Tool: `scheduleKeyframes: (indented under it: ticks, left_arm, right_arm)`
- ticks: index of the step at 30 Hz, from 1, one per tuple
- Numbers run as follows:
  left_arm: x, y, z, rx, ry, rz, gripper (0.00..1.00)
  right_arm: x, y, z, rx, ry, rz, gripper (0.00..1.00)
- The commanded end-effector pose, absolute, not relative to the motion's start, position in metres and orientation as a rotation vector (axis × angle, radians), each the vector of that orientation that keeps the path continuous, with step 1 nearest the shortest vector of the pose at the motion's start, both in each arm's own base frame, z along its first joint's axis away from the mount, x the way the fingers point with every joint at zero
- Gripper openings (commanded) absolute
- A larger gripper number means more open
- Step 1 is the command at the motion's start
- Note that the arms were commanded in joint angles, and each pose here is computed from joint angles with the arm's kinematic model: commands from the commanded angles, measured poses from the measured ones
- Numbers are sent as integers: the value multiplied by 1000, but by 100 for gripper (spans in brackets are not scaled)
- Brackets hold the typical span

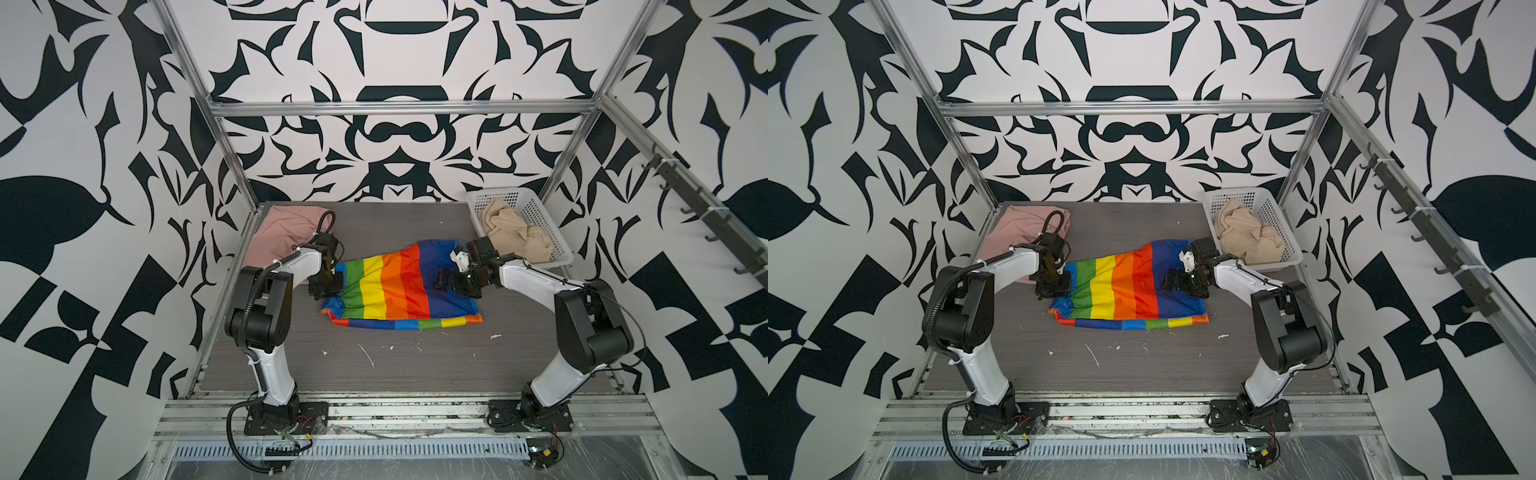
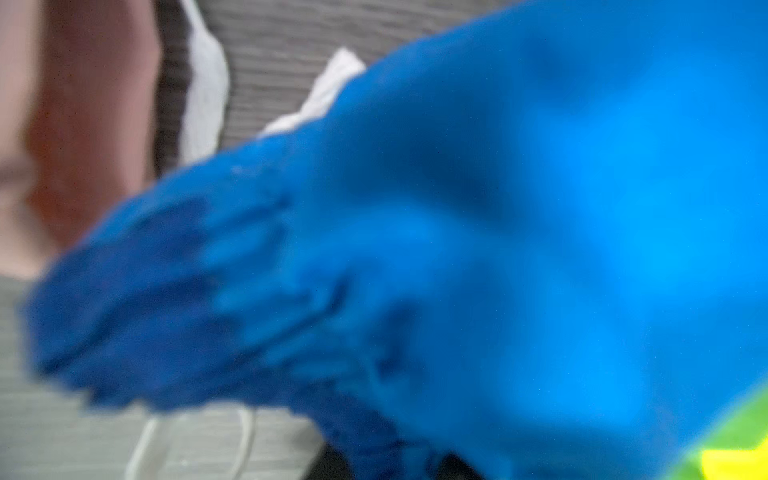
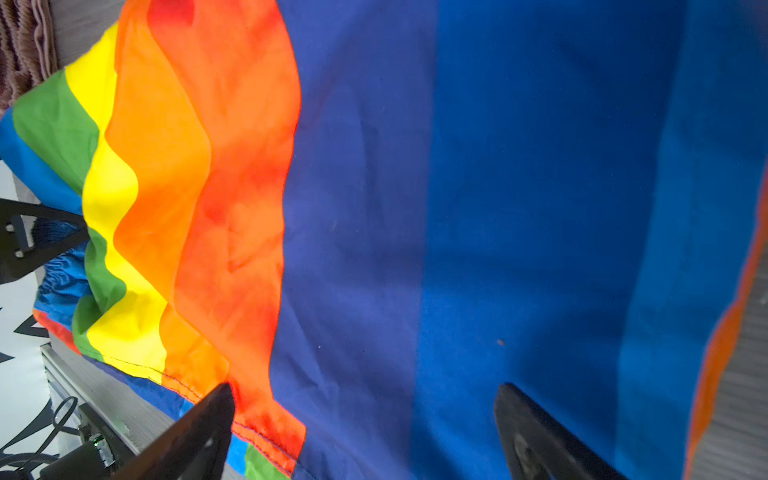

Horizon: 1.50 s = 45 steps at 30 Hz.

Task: Fold and stack the shorts

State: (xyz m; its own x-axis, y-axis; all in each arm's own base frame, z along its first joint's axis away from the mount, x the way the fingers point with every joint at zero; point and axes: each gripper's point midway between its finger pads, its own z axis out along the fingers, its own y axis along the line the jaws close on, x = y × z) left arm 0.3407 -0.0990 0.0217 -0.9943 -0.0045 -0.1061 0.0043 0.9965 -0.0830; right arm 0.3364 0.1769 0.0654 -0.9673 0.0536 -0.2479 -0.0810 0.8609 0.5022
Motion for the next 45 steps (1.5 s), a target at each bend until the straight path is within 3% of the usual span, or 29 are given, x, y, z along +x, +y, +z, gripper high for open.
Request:
scheduleKeyframes:
  ticks: [1, 3, 18, 27, 34, 38, 45]
  left_arm:
    - [323, -89, 21, 60, 3117, 19, 5]
    - [326, -90, 36, 94, 3102, 53, 0]
    - [354, -101, 160, 451, 2886, 616, 0]
    - [361, -128, 154, 473, 2883, 503, 0]
    - [355, -134, 137, 456, 2909, 435, 0]
    - [351, -138, 131, 451, 2922, 381, 0]
    - [348, -143, 123, 444, 2925, 320, 0]
  right_arm:
    - [340, 176, 74, -8, 2758, 777, 99]
    - [340, 175, 74, -6, 2759, 775, 100]
    - [349, 178, 87, 27, 2766, 754, 99]
    - [373, 286, 149, -50, 2599, 1265, 99]
    - [410, 353, 163, 160, 2503, 1633, 100]
    - [427, 373, 140, 164, 2570, 1630, 100]
    - [483, 353, 101, 222, 2614, 1504, 100]
